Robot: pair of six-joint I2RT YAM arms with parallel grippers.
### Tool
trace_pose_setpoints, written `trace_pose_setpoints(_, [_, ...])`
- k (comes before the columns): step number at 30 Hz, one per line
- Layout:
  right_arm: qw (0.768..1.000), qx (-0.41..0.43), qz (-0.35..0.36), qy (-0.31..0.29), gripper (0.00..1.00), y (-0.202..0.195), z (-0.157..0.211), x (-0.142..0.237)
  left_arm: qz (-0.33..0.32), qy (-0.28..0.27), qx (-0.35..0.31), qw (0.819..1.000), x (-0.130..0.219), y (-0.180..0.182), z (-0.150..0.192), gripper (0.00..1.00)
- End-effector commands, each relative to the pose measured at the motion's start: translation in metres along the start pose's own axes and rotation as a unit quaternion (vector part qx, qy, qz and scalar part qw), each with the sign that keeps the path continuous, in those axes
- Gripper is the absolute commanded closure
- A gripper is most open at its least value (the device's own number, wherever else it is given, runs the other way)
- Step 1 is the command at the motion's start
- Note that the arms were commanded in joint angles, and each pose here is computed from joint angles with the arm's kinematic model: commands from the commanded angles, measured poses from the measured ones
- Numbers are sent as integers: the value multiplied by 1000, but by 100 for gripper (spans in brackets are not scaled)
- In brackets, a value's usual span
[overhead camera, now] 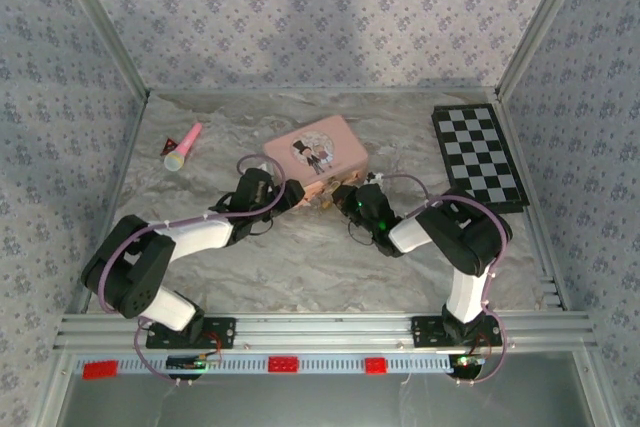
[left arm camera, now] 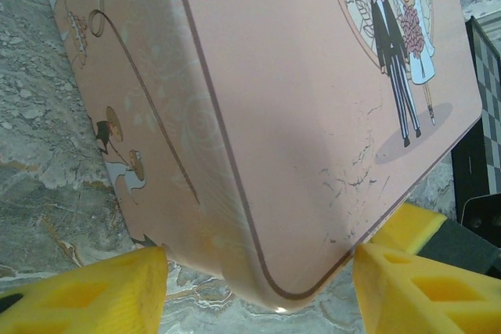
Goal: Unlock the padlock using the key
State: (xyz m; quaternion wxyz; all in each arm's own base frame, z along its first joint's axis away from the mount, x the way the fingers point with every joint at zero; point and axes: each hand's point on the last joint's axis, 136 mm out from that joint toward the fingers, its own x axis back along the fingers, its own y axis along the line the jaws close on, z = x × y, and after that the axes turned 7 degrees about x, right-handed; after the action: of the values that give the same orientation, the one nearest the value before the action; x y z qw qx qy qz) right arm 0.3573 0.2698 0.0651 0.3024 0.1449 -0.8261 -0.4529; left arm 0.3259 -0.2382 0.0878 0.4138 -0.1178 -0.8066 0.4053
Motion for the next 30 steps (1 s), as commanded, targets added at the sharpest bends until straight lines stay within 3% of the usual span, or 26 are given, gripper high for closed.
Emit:
trace_pose_setpoints(1, [998, -37, -20, -54, 100, 13, -23, 2, 17, -10, 2, 1000, -1, -14, -7, 36])
trace_pose_setpoints(19, [992, -74, -11, -100, 100, -2, -38, 10, 7, -10, 3, 1000, -7, -10, -7, 36])
trace_pose_setpoints(30, [992, -54, 7, -112, 100, -6, -53, 19, 3, -12, 5, 1000, -7, -8, -9, 36])
